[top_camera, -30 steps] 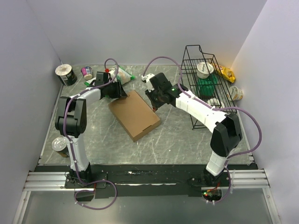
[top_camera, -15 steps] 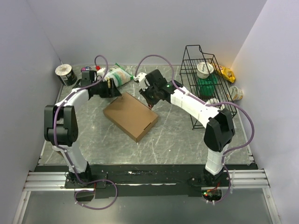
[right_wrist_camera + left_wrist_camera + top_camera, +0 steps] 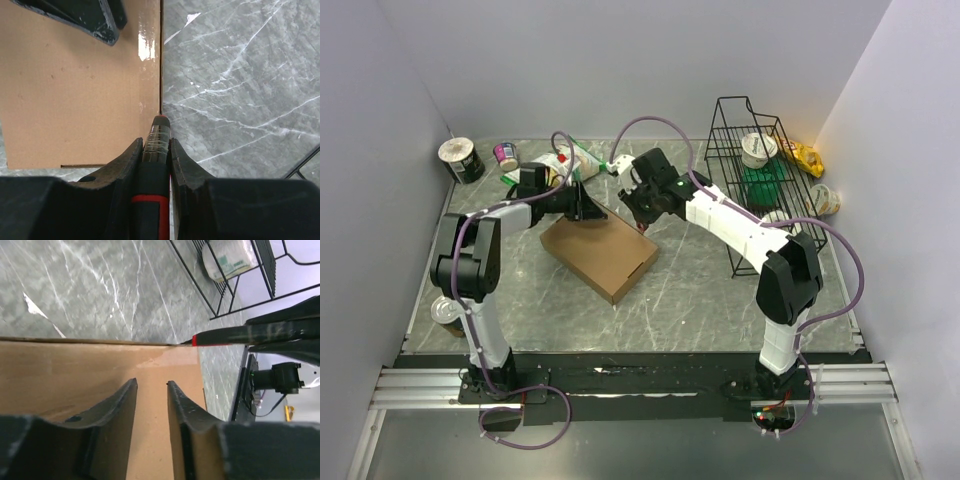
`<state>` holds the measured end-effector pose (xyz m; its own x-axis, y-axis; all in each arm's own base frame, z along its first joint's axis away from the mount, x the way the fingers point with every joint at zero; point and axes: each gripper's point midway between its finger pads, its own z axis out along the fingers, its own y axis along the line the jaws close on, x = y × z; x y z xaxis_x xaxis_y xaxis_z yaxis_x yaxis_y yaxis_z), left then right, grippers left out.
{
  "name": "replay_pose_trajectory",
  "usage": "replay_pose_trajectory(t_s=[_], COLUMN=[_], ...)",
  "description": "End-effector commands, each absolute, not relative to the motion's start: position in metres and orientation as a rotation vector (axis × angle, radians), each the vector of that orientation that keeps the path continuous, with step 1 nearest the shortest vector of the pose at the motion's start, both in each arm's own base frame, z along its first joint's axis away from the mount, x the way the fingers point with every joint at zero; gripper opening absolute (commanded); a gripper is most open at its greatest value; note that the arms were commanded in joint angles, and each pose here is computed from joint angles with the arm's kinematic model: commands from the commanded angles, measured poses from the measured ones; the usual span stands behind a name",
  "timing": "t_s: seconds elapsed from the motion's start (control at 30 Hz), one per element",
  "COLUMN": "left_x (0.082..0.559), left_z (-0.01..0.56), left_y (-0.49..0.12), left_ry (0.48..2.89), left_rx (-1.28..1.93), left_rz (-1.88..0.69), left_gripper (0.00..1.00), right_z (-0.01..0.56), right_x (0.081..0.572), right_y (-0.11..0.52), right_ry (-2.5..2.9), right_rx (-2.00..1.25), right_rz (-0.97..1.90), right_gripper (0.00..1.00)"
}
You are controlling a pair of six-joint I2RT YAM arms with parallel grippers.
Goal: Unpack the express box
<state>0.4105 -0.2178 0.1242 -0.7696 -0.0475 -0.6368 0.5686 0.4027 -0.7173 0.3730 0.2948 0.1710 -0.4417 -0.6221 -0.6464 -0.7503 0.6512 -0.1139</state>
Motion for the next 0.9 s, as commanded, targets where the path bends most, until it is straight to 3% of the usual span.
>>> replay_pose_trajectory(t_s=[0.0,0.27,0.87], left_x=[0.404,0.425,0.44], left_z=[0.124,0.079,0.056], left_y=[-0.226,-0.215,-0.197], left_ry=[2.048,2.189,2.273], left_rx=[0.502,0.357,0.283], left_rz=[-1.486,-1.319,-1.144], left_gripper=[0.35,0.27,0.14], right_z=[0.178,0.18,0.184], right_x=[0.371,0.369,0.339], right_y=[0.293,0.288,0.26], right_ry=[2.195,2.201,2.276], right_rx=[-1.014,-0.996,-0.939], right_rz=[0.284,0.261,0.236], right_gripper=[0.0,0.0,0.0])
